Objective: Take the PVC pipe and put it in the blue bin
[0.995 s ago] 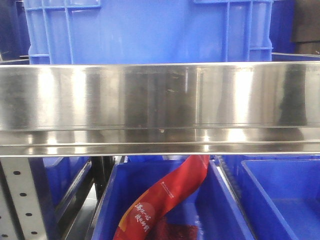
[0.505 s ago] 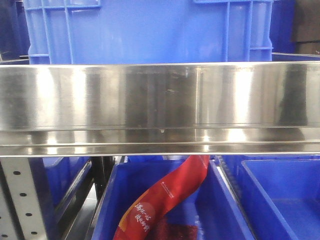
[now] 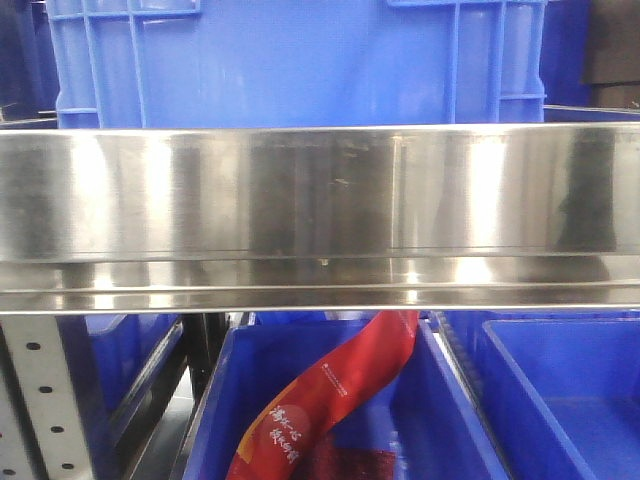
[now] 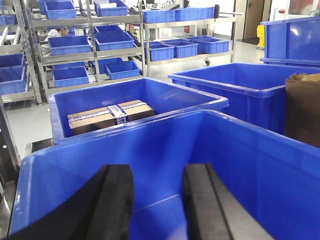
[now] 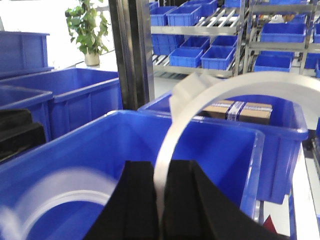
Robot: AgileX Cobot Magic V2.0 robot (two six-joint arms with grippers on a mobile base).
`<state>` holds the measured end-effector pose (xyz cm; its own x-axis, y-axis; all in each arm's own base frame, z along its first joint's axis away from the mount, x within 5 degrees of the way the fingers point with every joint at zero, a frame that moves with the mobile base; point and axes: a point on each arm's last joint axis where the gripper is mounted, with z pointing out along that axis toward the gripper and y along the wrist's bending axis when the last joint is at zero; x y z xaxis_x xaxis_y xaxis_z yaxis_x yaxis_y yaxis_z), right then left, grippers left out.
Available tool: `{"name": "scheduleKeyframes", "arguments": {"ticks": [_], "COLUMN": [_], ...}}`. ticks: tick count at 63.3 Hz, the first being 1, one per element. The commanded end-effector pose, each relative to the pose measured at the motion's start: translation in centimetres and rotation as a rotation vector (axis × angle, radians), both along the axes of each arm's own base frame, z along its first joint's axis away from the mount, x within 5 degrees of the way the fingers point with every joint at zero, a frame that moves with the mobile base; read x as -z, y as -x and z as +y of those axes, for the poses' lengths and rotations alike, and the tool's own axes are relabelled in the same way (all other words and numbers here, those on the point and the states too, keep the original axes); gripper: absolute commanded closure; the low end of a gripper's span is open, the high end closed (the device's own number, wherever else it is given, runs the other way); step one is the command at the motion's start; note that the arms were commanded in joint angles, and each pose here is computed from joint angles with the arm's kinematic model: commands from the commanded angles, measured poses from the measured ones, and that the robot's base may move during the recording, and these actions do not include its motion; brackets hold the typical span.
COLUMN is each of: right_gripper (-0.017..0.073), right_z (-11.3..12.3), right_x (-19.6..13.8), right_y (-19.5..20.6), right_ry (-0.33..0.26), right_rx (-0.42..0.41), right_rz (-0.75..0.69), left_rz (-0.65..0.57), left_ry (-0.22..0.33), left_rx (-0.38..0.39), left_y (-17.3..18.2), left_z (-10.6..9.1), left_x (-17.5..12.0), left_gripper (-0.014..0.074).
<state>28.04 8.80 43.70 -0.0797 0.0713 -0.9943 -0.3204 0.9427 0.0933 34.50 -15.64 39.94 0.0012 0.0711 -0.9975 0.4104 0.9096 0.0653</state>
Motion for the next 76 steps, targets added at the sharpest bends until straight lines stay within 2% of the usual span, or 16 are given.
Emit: {"name": "scheduleKeyframes", "arguments": {"ticks": [1, 7, 12, 15, 24, 32, 47, 52, 59, 68, 72, 76], "right_gripper": [0.0728, 0.0728, 0.0728, 0.0728, 0.0717, 0.0619, 0.0323, 0.0279, 0.0301, 0.0419, 0.0510, 0.0595], "right_z": [0.0, 1.0, 2.1, 2.6, 3.9, 4.7, 5.5, 5.5, 5.5, 5.3, 5.2, 4.9], "right_x": [-0.4, 0.1, 0.2, 0.5, 1.5, 2.5, 2.4, 2.4, 2.4, 1.8, 1.2, 0.4], "right_y": [-0.2, -0.6, -1.2, -2.0, -4.5, -6.3, -6.6, -6.6, -6.6, -5.9, -5.4, -4.8], "right_ry": [-0.002, 0.006, 0.037, 0.066, 0.086, 0.100, 0.092, 0.092, 0.093, 0.096, 0.092, 0.085], "right_rx": [0.010, -0.018, -0.043, -0.051, -0.073, -0.083, -0.095, -0.095, -0.096, -0.107, -0.108, -0.108], "right_rz": [-0.037, -0.025, -0.036, -0.035, 0.023, 0.063, 0.044, 0.044, 0.048, 0.055, 0.043, 0.023], "left_rz": [-0.030, -0.030, -0.028, -0.028, -0.032, -0.024, -0.024, -0.024, -0.026, -0.049, -0.064, -0.078], "left_ry": [0.017, 0.017, 0.016, 0.016, 0.018, 0.014, 0.014, 0.014, 0.015, 0.017, 0.021, 0.027], "left_rx": [-0.005, -0.005, -0.005, -0.005, -0.005, -0.005, -0.005, -0.005, -0.005, -0.004, -0.004, -0.003], "left_y": [0.0, 0.0, 0.0, 0.1, 0.2, 0.2, 0.2, 0.2, 0.2, 0.8, 1.2, 1.8], "left_z": [0.2, 0.2, 0.2, 0.2, 0.2, 0.2, 0.2, 0.2, 0.3, 0.5, 0.7, 0.9], "left_x": [-0.6, -0.6, -0.6, -0.6, -0.8, -0.7, -0.7, -0.7, -0.8, -1.6, -2.2, -2.8], "left_gripper": [0.0381, 0.0381, 0.0381, 0.0381, 0.0381, 0.0381, 0.0381, 0.0381, 0.0381, 0.0403, 0.0462, 0.0565]}}
